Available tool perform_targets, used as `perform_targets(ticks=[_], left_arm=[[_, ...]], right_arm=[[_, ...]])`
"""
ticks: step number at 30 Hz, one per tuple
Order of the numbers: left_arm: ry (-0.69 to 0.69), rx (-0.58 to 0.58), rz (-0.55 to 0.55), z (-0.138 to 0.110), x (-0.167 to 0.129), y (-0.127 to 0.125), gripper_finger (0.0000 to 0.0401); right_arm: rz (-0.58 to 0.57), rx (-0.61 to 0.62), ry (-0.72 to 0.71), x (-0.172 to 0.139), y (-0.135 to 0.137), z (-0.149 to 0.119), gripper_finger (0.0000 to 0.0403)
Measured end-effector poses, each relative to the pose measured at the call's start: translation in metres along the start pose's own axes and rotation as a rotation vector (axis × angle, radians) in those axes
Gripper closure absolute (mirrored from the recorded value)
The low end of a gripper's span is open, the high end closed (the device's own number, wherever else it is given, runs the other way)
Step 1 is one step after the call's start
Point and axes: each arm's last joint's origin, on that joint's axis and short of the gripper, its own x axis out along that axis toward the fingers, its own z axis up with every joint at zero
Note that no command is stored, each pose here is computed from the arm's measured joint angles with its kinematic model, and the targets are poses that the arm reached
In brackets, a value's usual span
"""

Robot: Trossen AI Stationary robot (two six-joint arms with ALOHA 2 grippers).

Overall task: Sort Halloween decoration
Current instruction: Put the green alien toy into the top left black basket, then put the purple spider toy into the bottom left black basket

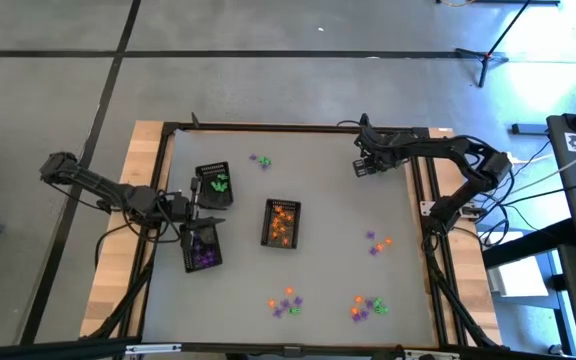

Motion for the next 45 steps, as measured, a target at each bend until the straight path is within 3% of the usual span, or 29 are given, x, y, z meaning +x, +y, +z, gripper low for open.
perform_targets(ticks=[12,26,33,41,45], left_arm=[[0.000,0.000,0.000,0.000,0.000,0.000,0.0278],[0.001,0.000,0.004,0.000,0.000,0.000,0.0278],[0.001,0.000,0.004,0.000,0.000,0.000,0.0278],[0.003,0.001,0.028,0.000,0.000,0.001,0.0278],[0.003,0.001,0.029,0.000,0.000,0.001,0.0278]], right_arm=[[0.050,-0.052,0.014,0.000,0.002,0.000,0.0395],[0.119,-0.116,-0.092,-0.030,0.014,-0.001,0.0401],[-0.029,-0.048,-0.176,-0.028,0.007,0.006,0.0362],[0.069,0.030,-0.105,-0.007,-0.004,0.021,0.0263],[0.062,0.072,-0.080,0.004,-0.006,0.025,0.0233]])
